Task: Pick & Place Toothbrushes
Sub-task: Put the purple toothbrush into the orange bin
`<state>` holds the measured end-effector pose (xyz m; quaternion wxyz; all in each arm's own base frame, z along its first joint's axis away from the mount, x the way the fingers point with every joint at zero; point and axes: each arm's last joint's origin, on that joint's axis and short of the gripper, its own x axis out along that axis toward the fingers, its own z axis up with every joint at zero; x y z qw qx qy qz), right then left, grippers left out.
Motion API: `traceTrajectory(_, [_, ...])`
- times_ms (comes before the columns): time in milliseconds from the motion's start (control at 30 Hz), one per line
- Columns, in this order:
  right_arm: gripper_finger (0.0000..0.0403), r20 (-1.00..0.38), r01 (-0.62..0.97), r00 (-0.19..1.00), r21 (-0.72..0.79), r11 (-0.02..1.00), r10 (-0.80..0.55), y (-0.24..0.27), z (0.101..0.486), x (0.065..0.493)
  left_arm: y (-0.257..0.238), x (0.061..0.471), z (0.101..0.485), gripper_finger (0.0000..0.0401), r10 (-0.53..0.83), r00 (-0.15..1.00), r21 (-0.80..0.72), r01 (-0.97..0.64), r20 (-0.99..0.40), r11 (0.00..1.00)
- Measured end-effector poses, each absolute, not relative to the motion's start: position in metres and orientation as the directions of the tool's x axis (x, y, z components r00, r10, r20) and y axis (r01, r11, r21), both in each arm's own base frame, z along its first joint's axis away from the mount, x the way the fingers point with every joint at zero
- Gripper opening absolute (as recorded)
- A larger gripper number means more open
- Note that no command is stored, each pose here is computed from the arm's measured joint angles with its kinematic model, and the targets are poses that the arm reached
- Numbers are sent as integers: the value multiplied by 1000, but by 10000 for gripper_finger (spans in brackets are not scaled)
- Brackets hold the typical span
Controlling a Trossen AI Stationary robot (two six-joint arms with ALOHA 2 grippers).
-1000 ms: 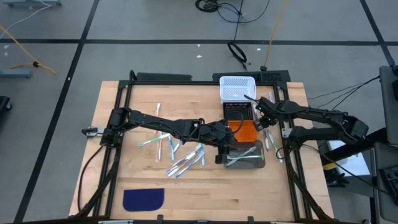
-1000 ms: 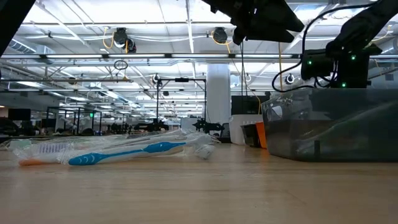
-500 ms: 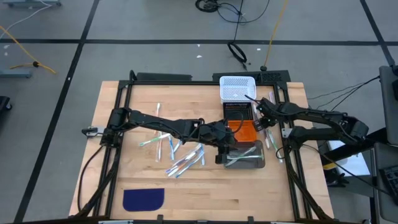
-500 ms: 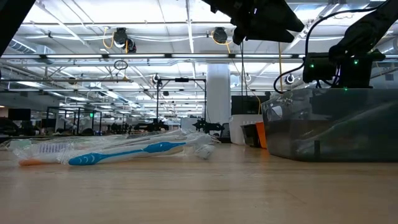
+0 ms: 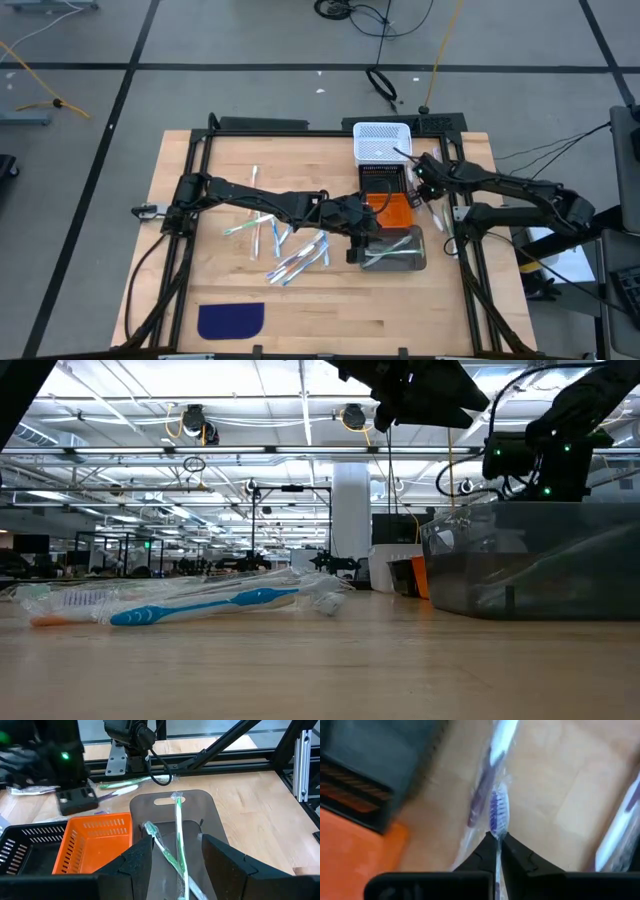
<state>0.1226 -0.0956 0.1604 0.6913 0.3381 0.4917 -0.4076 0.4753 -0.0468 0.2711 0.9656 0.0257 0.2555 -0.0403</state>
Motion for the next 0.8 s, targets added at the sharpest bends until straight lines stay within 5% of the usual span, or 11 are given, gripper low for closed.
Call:
traceTrajectory(400, [1,-809,826,440,196,528,-389,-88,222,121,-47,476,273,170,-58,877,29,82,-476,996])
traceTrajectory(800, [0,-410,490,850,387,781,-330,-59,272,122,-46,479,278,170,-50,907,33,70,-418,997])
